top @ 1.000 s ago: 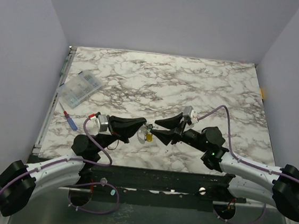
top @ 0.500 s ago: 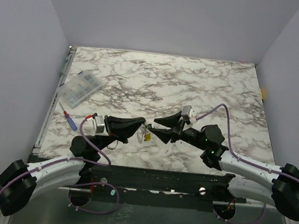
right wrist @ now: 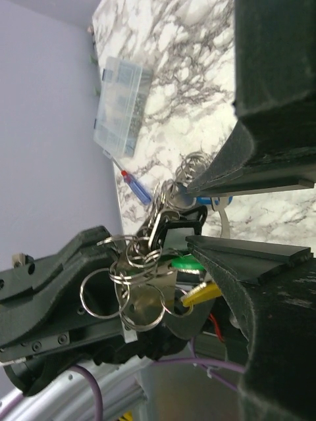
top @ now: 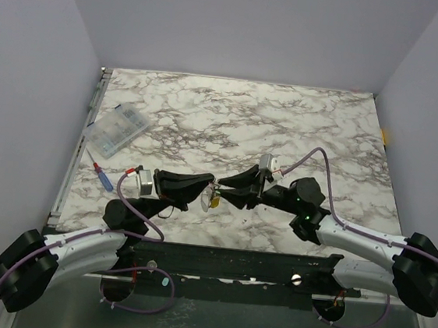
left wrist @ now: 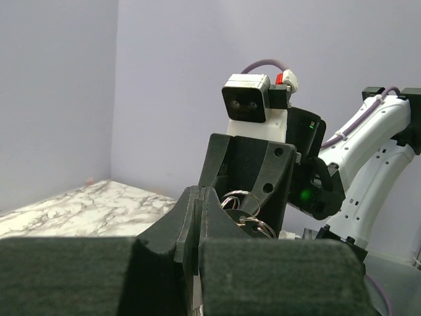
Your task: Put the keys on the keyring
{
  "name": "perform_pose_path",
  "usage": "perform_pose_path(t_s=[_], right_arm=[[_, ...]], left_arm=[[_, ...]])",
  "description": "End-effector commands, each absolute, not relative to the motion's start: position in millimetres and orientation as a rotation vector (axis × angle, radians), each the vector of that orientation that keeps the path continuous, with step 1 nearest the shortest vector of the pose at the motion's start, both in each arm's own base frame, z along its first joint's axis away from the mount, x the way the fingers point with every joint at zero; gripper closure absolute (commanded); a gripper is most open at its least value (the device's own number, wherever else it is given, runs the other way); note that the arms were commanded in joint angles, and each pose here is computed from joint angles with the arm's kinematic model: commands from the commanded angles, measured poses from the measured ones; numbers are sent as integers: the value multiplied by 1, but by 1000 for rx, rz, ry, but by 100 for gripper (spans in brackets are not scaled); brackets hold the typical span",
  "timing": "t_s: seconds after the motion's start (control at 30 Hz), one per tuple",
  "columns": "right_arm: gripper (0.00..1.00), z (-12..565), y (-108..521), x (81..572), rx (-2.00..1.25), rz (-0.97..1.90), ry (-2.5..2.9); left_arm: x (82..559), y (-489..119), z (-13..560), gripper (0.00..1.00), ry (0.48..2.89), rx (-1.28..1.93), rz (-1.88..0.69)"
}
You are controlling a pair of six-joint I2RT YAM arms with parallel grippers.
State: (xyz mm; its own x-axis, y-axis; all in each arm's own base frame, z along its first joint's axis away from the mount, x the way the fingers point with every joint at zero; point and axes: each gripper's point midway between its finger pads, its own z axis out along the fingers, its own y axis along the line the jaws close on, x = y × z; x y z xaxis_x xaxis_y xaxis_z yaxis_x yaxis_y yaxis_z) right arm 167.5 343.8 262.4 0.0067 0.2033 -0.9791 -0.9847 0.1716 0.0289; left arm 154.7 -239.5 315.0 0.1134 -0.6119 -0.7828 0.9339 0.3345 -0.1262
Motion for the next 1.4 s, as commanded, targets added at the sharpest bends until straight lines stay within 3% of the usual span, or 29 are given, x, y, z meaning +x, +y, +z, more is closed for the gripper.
perform_pose_path(t_s=[0.0, 0.13, 0.33, 0.4, 0.67, 0.73, 0.87, 1.0, 1.37], right_arm=[[60, 279, 348, 150, -987, 1267, 1050], [52, 285, 344, 142, -1003, 1286, 1032], [49, 298, 341, 140, -999, 1280, 1000], [52, 299, 342, 140, -1001, 1279, 997], [79, 293, 345, 140, -1014, 1294, 1012], [76, 290, 344, 139, -1017, 1295, 1026], [56, 283, 341, 138, -1017, 1294, 1058], [49, 275, 341, 138, -1019, 1298, 1083], [57, 265, 341, 147, -995, 1258, 1109]], left_arm=[[144, -236, 338, 100, 758, 463, -1212], [145, -236, 337, 100, 759, 466, -1203], [144, -237, 339, 100, 754, 469, -1211], [143, -237, 340, 100, 748, 471, -1216], [141, -235, 345, 100, 731, 465, -1221], [141, -235, 347, 100, 725, 464, -1221], [140, -235, 350, 100, 718, 464, -1224], [140, -234, 355, 100, 704, 461, -1227], [135, -234, 361, 100, 682, 466, -1242]])
